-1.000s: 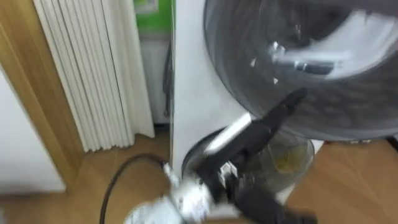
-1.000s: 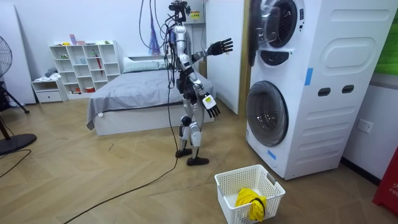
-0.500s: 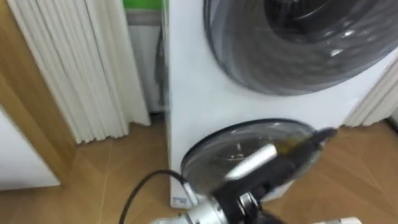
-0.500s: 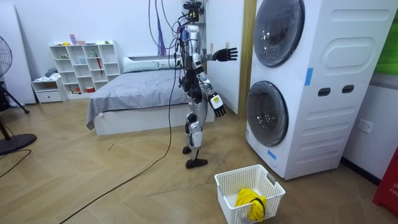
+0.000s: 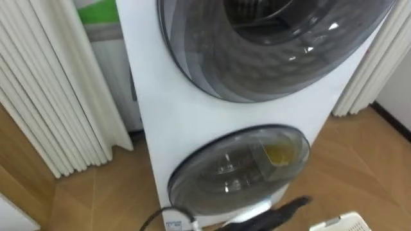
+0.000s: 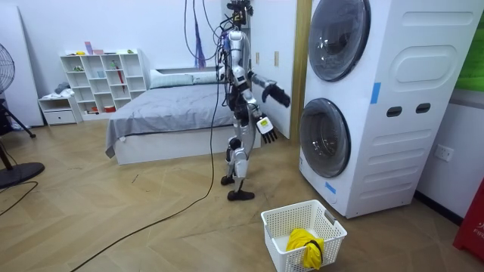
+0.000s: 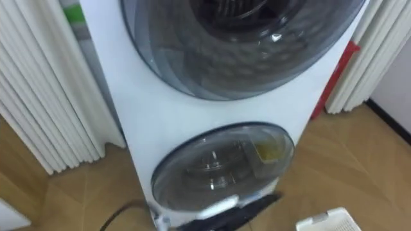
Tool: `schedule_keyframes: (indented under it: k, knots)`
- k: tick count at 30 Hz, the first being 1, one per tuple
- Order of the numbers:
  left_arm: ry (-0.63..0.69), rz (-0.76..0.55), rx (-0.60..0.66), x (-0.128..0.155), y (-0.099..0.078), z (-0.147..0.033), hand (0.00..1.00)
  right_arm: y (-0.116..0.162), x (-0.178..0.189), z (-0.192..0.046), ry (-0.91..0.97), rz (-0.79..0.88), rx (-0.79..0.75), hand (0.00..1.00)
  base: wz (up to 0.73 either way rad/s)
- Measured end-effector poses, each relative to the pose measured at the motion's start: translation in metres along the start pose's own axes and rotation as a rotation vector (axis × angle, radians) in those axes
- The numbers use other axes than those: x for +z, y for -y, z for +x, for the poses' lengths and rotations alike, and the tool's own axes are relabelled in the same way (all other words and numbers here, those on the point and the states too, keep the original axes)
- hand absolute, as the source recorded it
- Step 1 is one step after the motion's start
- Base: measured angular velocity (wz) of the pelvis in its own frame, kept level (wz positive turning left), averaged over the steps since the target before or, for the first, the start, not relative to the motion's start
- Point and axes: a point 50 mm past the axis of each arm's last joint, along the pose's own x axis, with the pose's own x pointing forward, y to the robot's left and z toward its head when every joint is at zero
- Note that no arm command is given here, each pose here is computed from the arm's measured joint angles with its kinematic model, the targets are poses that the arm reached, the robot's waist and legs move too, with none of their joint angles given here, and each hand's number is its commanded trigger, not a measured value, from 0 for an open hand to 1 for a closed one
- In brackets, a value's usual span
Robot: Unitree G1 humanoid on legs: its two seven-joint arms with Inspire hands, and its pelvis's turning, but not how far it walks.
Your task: Pick clothes from washing machine
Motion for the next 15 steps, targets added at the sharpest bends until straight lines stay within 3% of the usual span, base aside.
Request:
schedule_keyframes:
  k: [1,2,3,4,7,8,10,12,15]
  knots:
    - [-0.133,-0.025,0.082,-0.034,-0.004,-0.013,0.0,0.002,-0.01,-0.003,-0.023,0.037,-0.018,0.0,-0.09]
    - [-0.202,-0.037,0.12,-0.051,-0.005,-0.02,0.0,0.003,-0.016,-0.005,-0.035,0.061,-0.028,0.0,0.09]
    - [-0.334,-0.066,0.204,-0.083,-0.009,-0.042,0.0,0.004,-0.025,-0.009,-0.053,0.106,-0.045,0.0,0.13]
    - [-0.399,-0.085,0.245,-0.098,-0.01,-0.052,0.0,0.004,-0.03,-0.01,-0.064,0.134,-0.055,0.0,0.06]
    - [-0.748,-0.206,0.499,-0.167,-0.006,-0.129,0.0,0.01,-0.046,-0.017,-0.095,0.23,-0.09,0.0,0.04]
    - [-0.803,-0.215,0.53,-0.176,-0.004,-0.141,0.0,0.011,-0.049,-0.019,-0.103,0.242,-0.099,0.0,0.08]
    - [-1.0,-0.223,0.582,-0.199,0.019,-0.183,0.0,0.014,-0.062,-0.024,-0.136,0.292,-0.117,0.0,0.02]
    - [-1.123,-0.226,0.558,-0.208,0.042,-0.206,0.0,0.014,-0.069,-0.026,-0.157,0.336,-0.115,0.0,-0.06]
    - [-1.24,-0.283,0.485,-0.212,0.076,-0.218,0.0,0.012,-0.078,-0.029,-0.179,0.415,-0.114,0.0,0.06]
